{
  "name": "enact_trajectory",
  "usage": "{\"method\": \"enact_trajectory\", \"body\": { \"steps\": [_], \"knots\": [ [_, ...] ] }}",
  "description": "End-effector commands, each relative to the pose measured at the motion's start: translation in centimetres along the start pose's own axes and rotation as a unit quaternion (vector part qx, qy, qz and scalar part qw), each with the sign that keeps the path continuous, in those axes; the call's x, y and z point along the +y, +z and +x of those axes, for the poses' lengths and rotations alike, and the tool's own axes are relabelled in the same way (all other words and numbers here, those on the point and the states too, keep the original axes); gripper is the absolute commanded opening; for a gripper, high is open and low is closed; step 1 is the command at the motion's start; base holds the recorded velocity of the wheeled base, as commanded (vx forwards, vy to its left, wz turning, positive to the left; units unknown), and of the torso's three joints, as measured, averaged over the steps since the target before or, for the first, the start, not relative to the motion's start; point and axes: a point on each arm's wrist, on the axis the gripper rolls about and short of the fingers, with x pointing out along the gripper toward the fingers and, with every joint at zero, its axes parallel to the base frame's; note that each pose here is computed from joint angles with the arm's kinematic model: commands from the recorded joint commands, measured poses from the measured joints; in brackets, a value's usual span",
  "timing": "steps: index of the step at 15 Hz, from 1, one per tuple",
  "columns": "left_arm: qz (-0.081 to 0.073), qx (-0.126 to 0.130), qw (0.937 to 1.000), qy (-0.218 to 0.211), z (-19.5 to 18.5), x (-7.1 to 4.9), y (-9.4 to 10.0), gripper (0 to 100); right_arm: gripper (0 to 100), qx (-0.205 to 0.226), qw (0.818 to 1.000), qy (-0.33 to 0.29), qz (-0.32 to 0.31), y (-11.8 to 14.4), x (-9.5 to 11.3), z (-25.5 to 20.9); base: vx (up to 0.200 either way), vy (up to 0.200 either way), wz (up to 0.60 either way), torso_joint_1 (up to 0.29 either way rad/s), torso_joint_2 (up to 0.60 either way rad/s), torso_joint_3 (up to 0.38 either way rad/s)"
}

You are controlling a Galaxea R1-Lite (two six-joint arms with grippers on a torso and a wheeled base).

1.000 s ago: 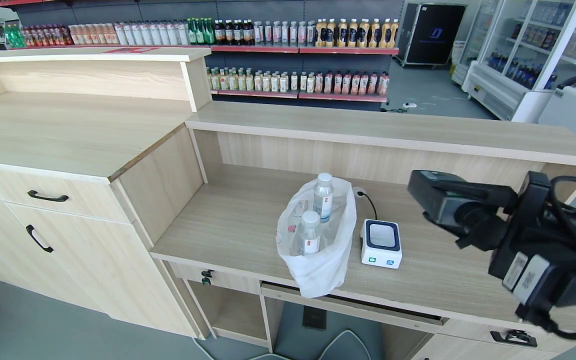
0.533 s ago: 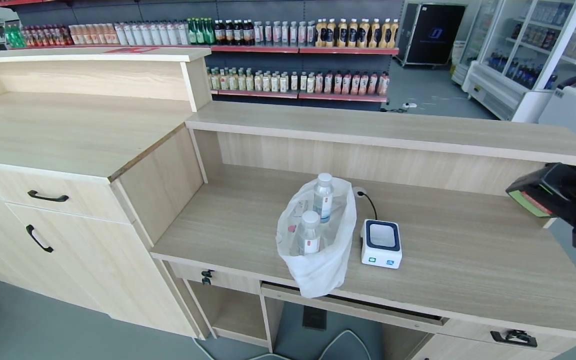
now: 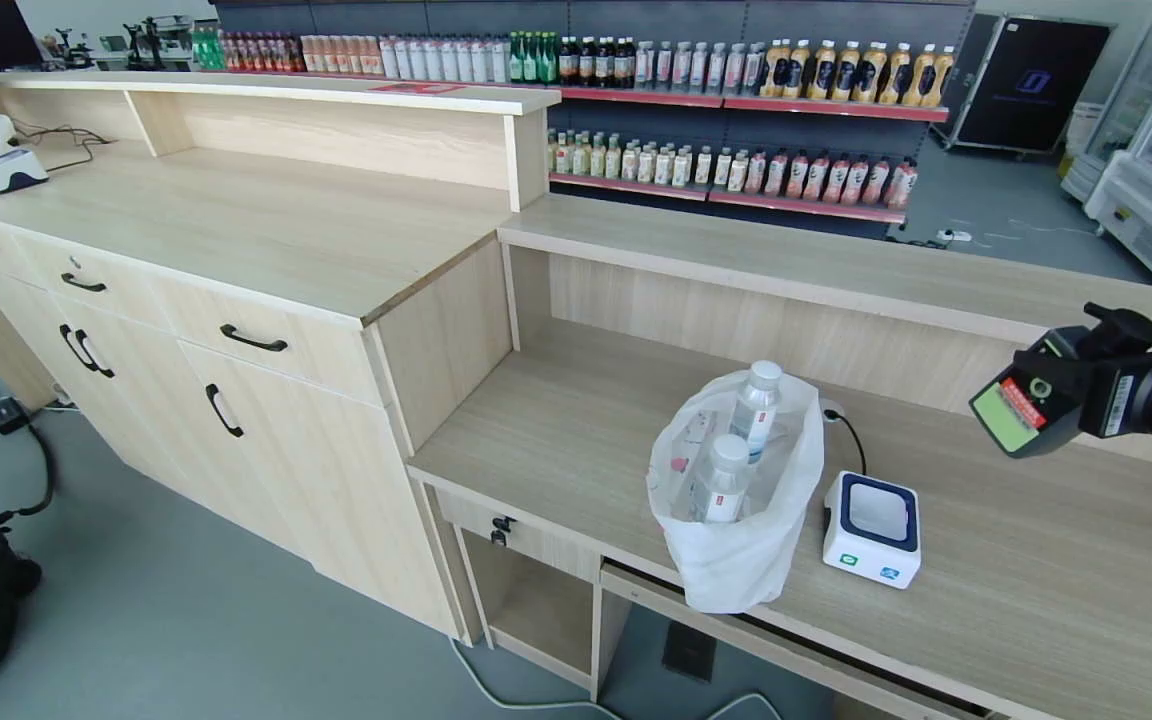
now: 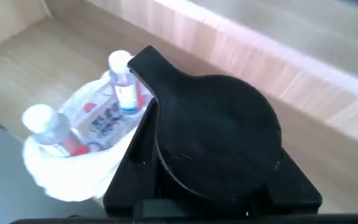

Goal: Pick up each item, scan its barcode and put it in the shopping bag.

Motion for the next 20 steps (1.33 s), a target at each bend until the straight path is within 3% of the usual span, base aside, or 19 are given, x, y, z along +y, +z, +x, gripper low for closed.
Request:
{"method": "enact_trajectory", "body": {
  "steps": [1, 4, 9, 13, 20],
  "knots": [
    [0.000, 0.000, 1.0000, 0.000, 0.0, 0.0, 0.0, 100, 0, 0.096, 0.990, 0.018, 0.099, -3.9, -1.9, 2.2, 0.000, 0.000, 0.00, 0.000, 0.00, 0.000],
    [0.000, 0.000, 1.0000, 0.000, 0.0, 0.0, 0.0, 100, 0, 0.147, 0.979, 0.019, 0.138, -6.6, -3.7, 3.7, 0.000, 0.000, 0.00, 0.000, 0.00, 0.000],
    [0.000, 0.000, 1.0000, 0.000, 0.0, 0.0, 0.0, 100, 0, 0.160, 0.971, 0.055, 0.167, -8.2, -6.9, 7.3, 0.000, 0.000, 0.00, 0.000, 0.00, 0.000],
    [0.000, 0.000, 1.0000, 0.000, 0.0, 0.0, 0.0, 100, 0, 0.156, 0.967, 0.107, 0.170, -8.7, -7.4, 9.1, 0.000, 0.000, 0.00, 0.000, 0.00, 0.000],
    [0.000, 0.000, 1.0000, 0.000, 0.0, 0.0, 0.0, 100, 0, 0.171, 0.963, 0.142, 0.150, -10.4, -7.0, 11.6, 0.000, 0.000, 0.00, 0.000, 0.00, 0.000]
  ]
}}
